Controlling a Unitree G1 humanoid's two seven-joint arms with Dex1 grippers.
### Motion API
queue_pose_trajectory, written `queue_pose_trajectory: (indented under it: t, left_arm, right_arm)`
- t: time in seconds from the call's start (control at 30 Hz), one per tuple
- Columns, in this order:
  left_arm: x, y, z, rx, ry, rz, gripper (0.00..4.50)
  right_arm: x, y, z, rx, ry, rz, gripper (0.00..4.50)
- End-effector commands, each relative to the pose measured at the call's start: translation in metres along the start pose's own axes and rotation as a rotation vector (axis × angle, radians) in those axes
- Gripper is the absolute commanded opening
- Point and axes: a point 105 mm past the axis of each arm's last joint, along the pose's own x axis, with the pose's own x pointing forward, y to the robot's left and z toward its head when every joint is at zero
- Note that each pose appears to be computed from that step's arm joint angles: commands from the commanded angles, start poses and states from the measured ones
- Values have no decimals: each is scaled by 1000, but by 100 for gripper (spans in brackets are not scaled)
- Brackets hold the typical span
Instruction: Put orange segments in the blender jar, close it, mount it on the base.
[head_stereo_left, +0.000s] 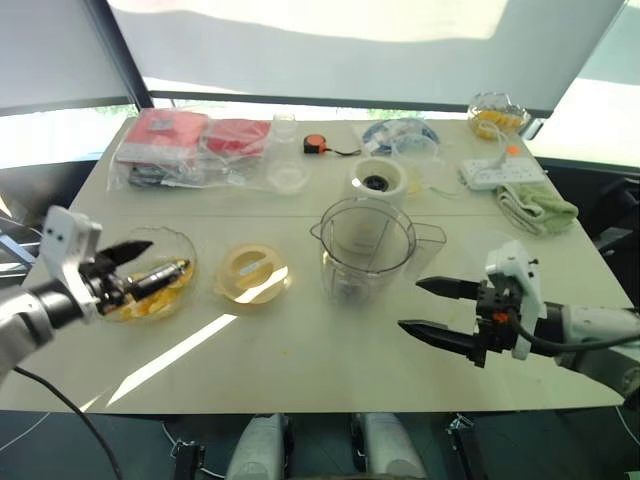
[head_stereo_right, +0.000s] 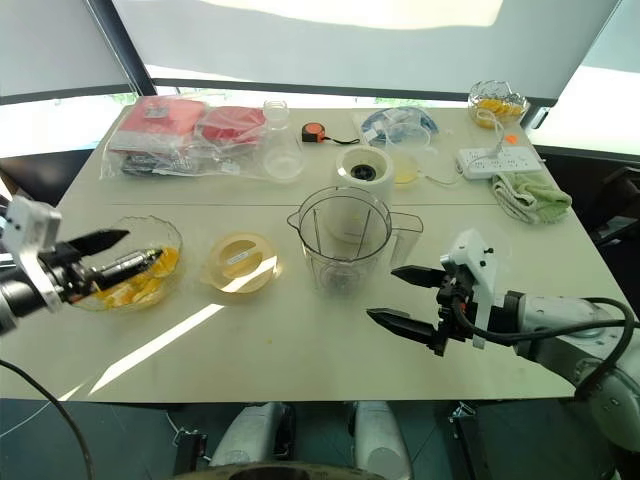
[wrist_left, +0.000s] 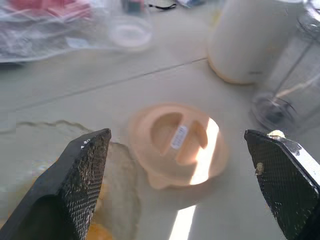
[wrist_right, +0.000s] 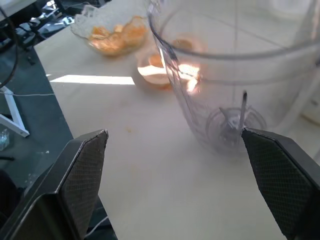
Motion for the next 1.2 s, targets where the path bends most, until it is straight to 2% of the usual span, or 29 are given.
queue_pose_trajectory:
  t: [0.03,0.1,0.17,0.23,0.3,0.4,0.47,0.63,0.9,1.2]
  left_arm:
    - [-8,27,1,42,80,122,446]
    - [-11,41,-9,104,207,189,446]
    - [-14,50,-20,41,344,245,446]
    - [-11,52,-23,-59,401,277,446]
    - [-4,53,-21,-128,405,312,446]
    - [4,70,-22,-276,400,525,446]
    - [7,80,-29,-399,373,649,446]
    - [20,80,-46,-549,322,819,446]
    - [35,67,-63,-734,307,930,446]
    - [50,57,-77,-830,361,942,446]
  right_arm:
    - [-1,10,16,-58,-11,31,450]
    - [-2,11,20,-83,1,32,450]
    - [-4,13,22,-109,21,31,450]
    - [-4,14,24,-129,32,31,450]
    - [-5,14,25,-143,38,27,450]
    - [-7,16,27,-178,62,14,450]
    - [-8,17,33,-201,56,14,450]
    - [-9,18,46,-237,45,21,450]
    - [-13,14,50,-259,81,14,450]
    - [-26,15,62,-262,95,19,450]
